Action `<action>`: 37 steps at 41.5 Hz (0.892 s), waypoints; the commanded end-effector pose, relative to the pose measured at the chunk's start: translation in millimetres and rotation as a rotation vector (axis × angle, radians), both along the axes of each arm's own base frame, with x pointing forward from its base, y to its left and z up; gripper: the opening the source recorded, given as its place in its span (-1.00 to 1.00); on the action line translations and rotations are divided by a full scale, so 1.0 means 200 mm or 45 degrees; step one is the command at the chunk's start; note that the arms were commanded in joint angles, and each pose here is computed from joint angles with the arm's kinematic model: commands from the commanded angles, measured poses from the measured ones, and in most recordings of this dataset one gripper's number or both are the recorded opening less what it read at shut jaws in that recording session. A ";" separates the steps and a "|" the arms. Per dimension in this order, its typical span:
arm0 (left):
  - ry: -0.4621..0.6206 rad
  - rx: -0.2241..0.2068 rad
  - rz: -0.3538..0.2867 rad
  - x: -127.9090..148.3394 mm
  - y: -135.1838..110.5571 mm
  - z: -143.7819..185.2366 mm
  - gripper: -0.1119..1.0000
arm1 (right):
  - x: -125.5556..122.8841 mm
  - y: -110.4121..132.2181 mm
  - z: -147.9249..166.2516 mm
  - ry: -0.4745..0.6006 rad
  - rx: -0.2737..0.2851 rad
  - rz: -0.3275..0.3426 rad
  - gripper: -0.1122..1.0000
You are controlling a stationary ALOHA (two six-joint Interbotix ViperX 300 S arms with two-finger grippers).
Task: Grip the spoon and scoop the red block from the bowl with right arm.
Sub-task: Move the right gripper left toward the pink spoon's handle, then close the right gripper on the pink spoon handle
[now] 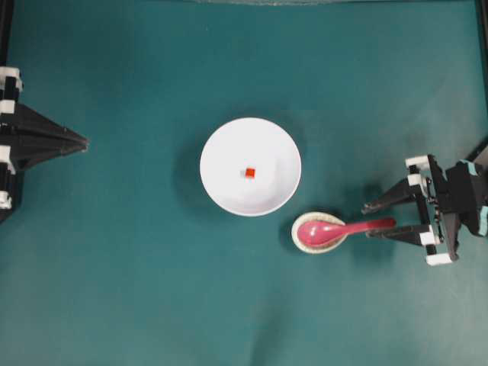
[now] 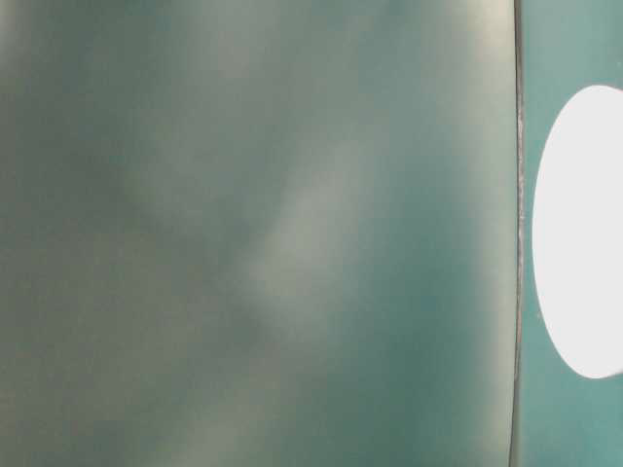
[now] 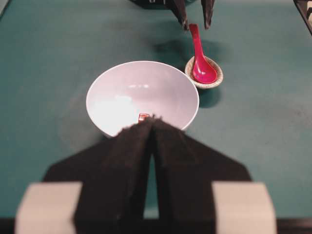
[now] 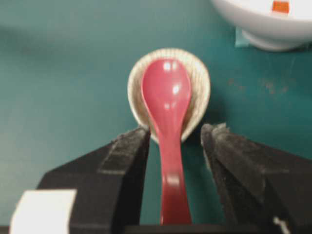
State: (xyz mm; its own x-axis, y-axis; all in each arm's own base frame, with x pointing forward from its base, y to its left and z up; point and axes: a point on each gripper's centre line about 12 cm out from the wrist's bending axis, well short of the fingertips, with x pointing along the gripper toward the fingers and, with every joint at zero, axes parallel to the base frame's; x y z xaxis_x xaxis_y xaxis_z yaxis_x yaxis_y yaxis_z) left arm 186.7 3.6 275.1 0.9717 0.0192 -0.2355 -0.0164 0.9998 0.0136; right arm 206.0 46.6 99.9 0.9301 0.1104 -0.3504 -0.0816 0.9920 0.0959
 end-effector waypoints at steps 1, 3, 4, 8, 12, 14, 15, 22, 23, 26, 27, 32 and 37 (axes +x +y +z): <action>-0.033 0.005 0.003 0.01 0.00 0.05 -0.80 | 0.02 0.01 -0.01 -0.014 -0.006 -0.006 0.16; -0.035 0.005 0.003 0.01 0.00 0.05 -0.80 | 0.02 0.00 -0.03 -0.002 -0.013 -0.013 0.16; -0.033 0.006 0.003 0.01 0.00 0.05 -0.80 | 0.02 0.00 -0.04 0.008 -0.017 -0.019 0.16; -0.033 0.006 0.003 0.01 0.00 0.05 -0.80 | 0.03 0.01 -0.05 0.025 -0.019 -0.018 0.16; -0.033 0.006 0.003 0.01 0.00 0.05 -0.80 | 0.03 0.02 -0.07 0.047 -0.024 -0.003 0.16; -0.033 0.006 0.005 0.01 0.00 0.05 -0.80 | 0.03 0.03 -0.07 0.055 -0.025 0.001 0.16; -0.033 0.006 0.007 0.01 0.01 0.05 -0.80 | 0.04 0.03 -0.07 0.059 -0.025 0.003 0.16; -0.033 0.007 0.019 0.01 0.02 0.05 -0.80 | 0.03 0.03 -0.09 0.088 -0.029 0.005 0.16; -0.033 0.007 0.021 0.01 0.02 0.05 -0.80 | 0.03 0.03 -0.09 0.089 -0.027 -0.001 0.16; -0.033 0.007 0.021 0.01 0.02 0.05 -0.80 | 0.03 0.03 -0.10 0.105 -0.024 -0.012 0.16; -0.031 0.007 0.021 0.01 0.02 0.05 -0.80 | 0.03 0.02 -0.10 0.115 -0.025 -0.015 0.15; -0.033 0.007 0.021 0.01 0.02 0.05 -0.80 | 0.03 0.02 -0.11 0.130 -0.014 -0.025 0.15; -0.031 0.007 0.021 0.01 0.02 0.05 -0.80 | 0.03 0.02 -0.11 0.131 0.009 -0.033 0.14</action>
